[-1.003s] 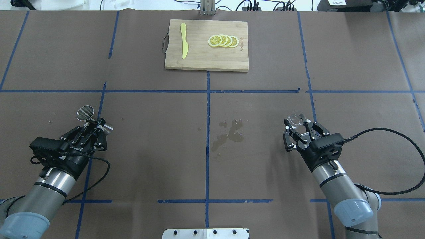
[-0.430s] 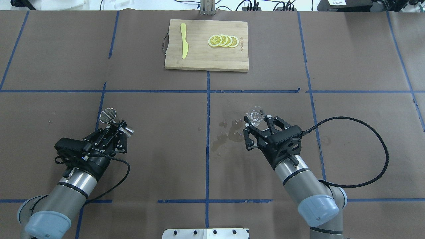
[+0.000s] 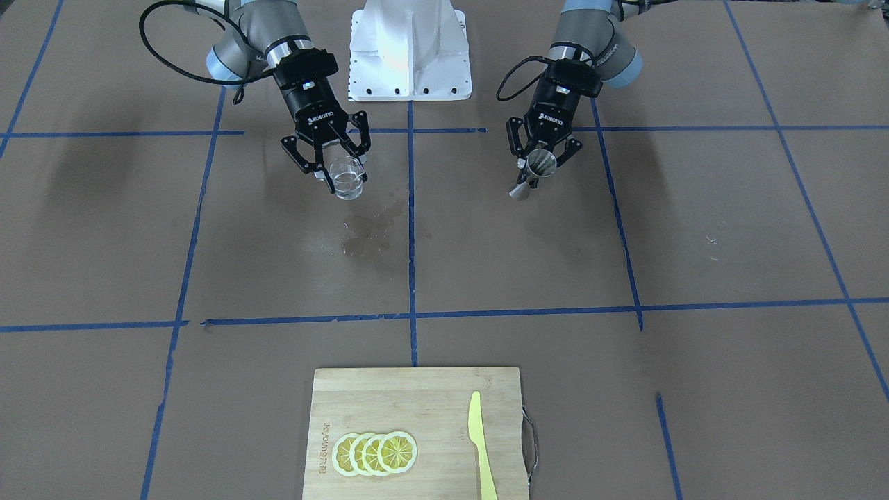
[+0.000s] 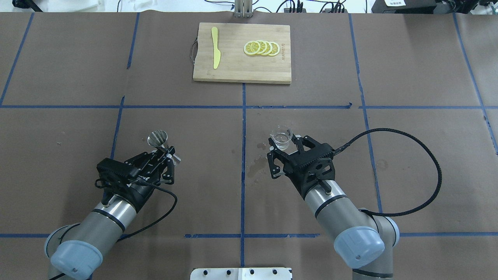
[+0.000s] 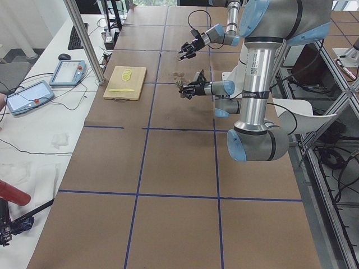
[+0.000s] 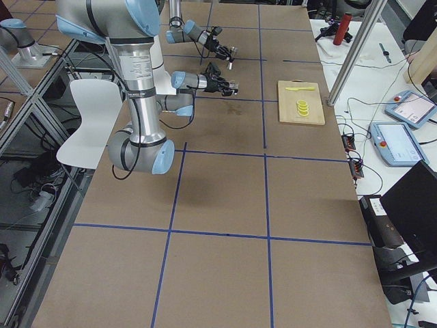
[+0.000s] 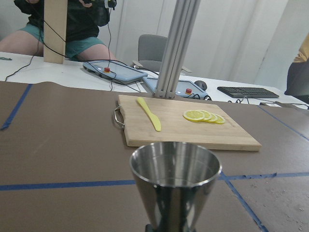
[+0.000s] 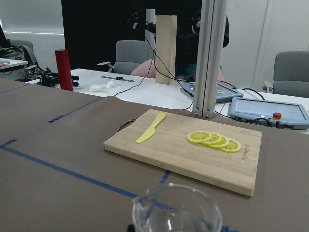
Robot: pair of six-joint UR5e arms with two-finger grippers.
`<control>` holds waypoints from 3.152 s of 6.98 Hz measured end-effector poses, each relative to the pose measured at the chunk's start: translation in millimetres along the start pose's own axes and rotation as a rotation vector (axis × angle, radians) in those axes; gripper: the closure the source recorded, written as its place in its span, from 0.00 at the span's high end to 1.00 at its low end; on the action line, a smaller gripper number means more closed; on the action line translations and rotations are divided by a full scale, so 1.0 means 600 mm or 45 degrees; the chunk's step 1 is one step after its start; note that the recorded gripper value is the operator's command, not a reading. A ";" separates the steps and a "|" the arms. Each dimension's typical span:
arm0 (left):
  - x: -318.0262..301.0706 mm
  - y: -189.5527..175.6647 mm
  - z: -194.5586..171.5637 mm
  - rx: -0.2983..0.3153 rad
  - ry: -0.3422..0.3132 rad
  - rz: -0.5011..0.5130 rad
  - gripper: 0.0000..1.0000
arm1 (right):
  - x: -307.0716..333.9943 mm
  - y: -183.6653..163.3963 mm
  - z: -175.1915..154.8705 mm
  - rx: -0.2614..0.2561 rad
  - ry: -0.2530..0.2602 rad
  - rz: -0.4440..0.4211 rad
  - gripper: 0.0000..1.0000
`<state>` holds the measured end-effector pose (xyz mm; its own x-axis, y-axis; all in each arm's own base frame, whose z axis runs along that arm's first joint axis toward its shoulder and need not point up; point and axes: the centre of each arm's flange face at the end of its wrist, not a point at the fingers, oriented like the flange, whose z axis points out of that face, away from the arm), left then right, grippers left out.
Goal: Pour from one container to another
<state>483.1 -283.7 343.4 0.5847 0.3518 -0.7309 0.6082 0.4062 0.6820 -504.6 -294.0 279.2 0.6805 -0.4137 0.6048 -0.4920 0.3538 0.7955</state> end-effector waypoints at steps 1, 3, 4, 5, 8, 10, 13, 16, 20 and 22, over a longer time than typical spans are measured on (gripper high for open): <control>0.024 -0.014 0.023 0.012 0.016 0.117 0.00 | -0.004 -0.009 -0.003 -0.007 -0.002 -0.014 0.22; 0.066 -0.053 0.089 0.029 0.047 0.272 0.00 | -0.010 -0.029 -0.015 -0.004 -0.013 -0.023 0.22; 0.079 -0.067 0.118 0.013 0.082 0.312 0.00 | -0.014 -0.042 -0.023 -0.007 -0.014 -0.031 0.22; 0.093 -0.069 0.140 -0.010 0.119 0.330 0.00 | -0.019 -0.062 -0.033 -0.017 -0.010 -0.055 0.22; 0.138 -0.065 0.165 -0.059 0.269 0.307 0.00 | -0.035 -0.106 -0.060 -0.063 0.005 -0.162 0.22; 0.159 -0.067 0.168 -0.059 0.354 0.283 0.00 | -0.050 -0.117 -0.055 -0.093 0.015 -0.223 0.22; 0.174 -0.064 0.176 -0.037 0.392 0.282 0.00 | -0.048 -0.136 -0.039 -0.127 0.022 -0.253 0.22; 0.177 -0.060 0.172 -0.027 0.418 0.269 0.00 | -0.042 -0.147 -0.024 -0.154 0.051 -0.283 0.22; 0.186 -0.062 0.171 -0.018 0.437 0.322 0.00 | -0.046 -0.161 -0.002 -0.242 0.079 -0.346 0.22; 0.193 -0.067 0.171 -0.012 0.443 0.322 0.00 | -0.047 -0.171 0.004 -0.277 0.091 -0.379 0.22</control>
<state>581.7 -345.5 233.8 0.4978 0.7041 -0.5063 0.4631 0.2778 0.8416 -474.5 -320.5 181.0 0.8164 -0.4683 0.3380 -0.1452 0.3999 0.9050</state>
